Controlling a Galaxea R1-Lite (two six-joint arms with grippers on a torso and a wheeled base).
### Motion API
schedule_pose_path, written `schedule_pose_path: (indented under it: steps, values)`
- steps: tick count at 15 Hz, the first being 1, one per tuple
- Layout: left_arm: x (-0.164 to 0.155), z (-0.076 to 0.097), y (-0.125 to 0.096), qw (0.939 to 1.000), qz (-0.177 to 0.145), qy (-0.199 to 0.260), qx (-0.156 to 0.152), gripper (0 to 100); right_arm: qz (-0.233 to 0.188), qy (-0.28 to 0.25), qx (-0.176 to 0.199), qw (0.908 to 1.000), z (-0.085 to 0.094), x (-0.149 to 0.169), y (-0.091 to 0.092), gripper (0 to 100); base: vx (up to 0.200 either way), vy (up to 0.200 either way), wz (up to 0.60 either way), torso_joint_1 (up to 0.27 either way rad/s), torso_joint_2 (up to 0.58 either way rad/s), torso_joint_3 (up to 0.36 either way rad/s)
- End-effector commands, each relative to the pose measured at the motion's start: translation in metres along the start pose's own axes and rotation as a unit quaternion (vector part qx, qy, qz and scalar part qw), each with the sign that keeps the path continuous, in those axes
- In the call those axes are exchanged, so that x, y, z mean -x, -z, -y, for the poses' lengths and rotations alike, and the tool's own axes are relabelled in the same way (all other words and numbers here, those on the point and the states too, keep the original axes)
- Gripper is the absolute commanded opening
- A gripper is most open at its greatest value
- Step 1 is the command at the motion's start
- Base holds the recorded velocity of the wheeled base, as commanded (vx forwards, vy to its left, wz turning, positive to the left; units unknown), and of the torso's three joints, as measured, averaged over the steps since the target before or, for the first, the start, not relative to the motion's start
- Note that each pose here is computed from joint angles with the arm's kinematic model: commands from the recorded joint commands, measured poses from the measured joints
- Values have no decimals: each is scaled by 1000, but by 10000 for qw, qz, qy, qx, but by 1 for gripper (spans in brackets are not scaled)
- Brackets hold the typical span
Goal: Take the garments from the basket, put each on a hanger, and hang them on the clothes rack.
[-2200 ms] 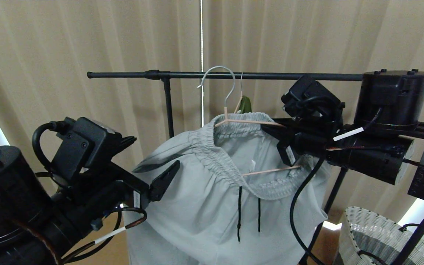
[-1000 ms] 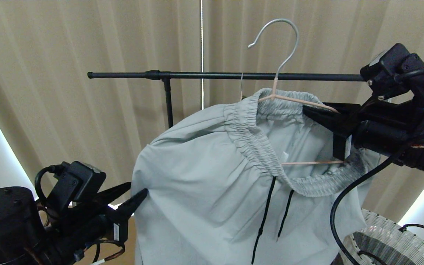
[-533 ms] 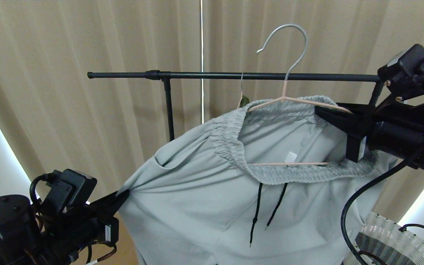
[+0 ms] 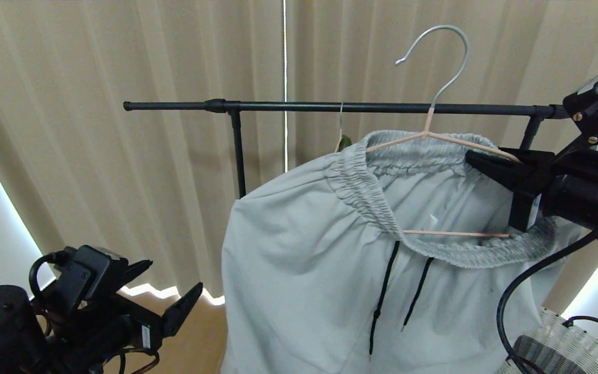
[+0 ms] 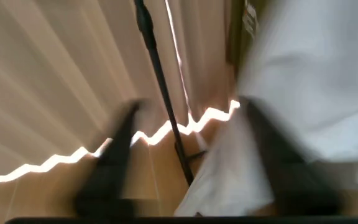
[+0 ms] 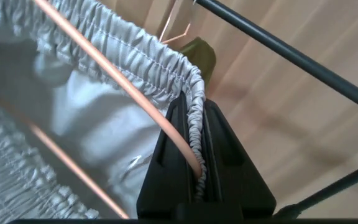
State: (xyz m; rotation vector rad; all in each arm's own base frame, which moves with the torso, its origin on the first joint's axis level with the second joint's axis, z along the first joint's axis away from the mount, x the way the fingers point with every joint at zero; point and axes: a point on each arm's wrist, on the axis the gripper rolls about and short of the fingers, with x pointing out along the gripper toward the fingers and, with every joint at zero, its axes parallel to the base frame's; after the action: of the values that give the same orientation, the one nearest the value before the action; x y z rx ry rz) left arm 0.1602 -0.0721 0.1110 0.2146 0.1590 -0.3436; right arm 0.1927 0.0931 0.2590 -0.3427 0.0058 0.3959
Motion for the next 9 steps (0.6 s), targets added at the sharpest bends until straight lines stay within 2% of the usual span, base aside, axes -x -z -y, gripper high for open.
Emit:
schedule_pose_path:
  steps: [1,2,4,5,7,9]
  values:
    - [9,5,-3,9995,263,130,-117,100,-122,143,8,9998,6,0,4,0,0,0,0,0,0,0]
    - [10,4,-7,9990,409,118,-147,100,-157,196,-2,9997,8,-1,5,0,0,0,0,0,0,0]
    - [21,3,-27,9916,1291,47,-78,100,-244,400,9,9989,12,-4,6,0,0,0,0,0,0,0]
    - [28,1,-32,9885,1513,45,-51,100,-310,564,13,9979,15,-3,6,0,0,0,0,0,0,0]
    - [29,1,-33,9882,1528,38,-79,100,-381,652,9,9971,19,-1,7,0,0,0,0,0,0,0]
    - [36,1,-37,9849,1691,0,-373,100,-548,803,-3,9953,26,10,8,0,0,0,0,0,0,0]
